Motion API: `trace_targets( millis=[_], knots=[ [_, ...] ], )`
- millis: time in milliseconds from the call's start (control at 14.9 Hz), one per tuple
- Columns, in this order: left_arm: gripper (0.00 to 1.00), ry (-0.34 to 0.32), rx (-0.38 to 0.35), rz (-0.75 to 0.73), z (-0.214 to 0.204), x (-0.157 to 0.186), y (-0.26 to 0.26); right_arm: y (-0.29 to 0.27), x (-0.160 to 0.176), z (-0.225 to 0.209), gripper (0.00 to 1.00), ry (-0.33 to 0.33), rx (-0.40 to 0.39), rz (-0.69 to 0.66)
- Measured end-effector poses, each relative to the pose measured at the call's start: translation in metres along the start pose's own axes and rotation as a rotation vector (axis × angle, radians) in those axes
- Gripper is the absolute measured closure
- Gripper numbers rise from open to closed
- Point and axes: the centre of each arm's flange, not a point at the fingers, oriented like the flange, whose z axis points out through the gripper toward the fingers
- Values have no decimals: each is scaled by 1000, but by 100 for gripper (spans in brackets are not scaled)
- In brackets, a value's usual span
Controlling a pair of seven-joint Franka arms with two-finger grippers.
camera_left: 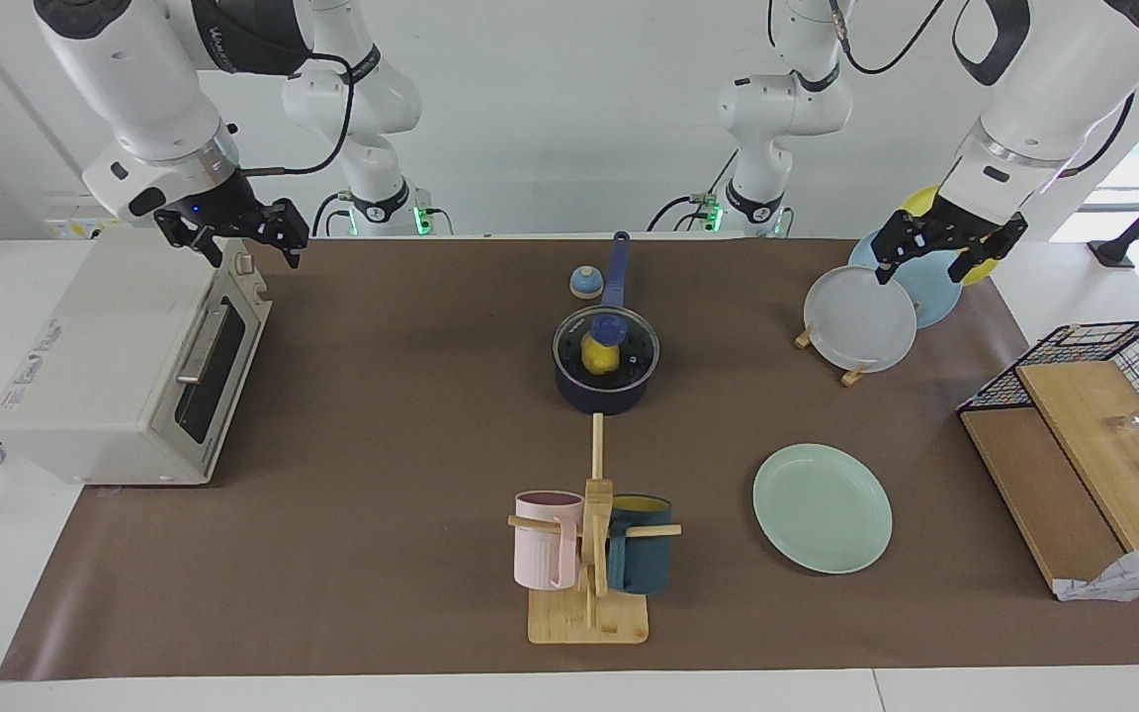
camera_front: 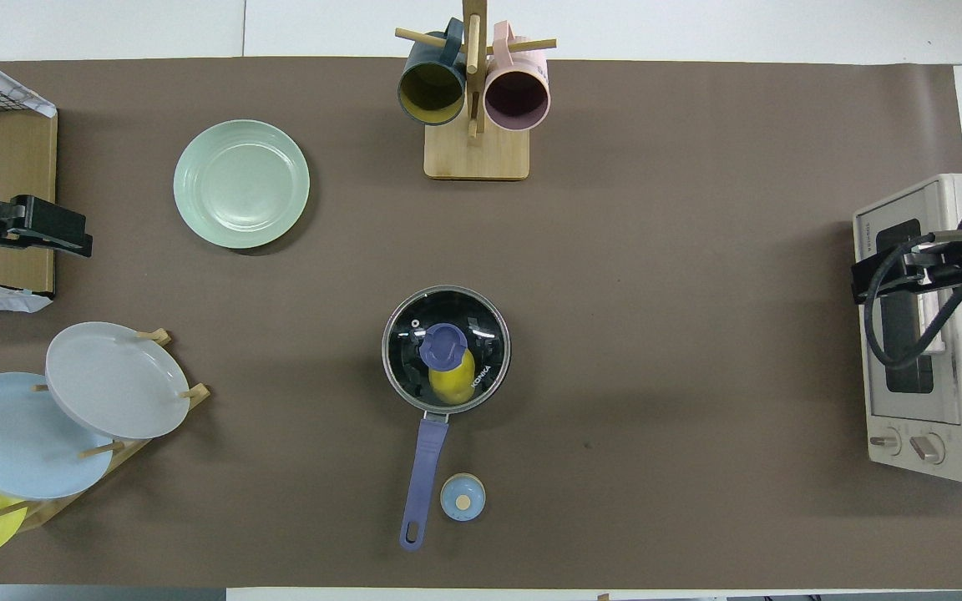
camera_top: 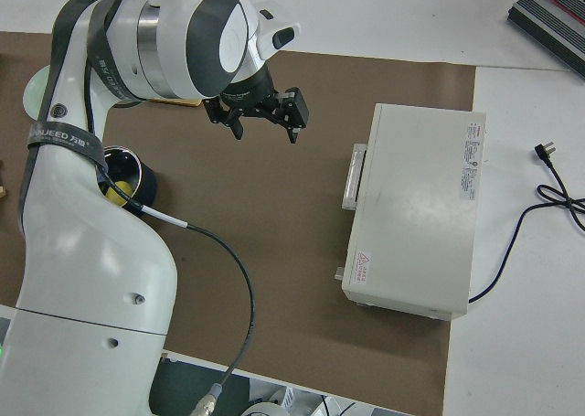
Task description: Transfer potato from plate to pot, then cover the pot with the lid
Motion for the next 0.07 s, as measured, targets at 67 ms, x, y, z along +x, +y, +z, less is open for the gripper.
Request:
trace_targets(
  millis=[67],
  knots=[
    [0, 0, 0, 0, 0, 0, 0, -1, 0, 0, 0, 0, 11, -1]
  ],
)
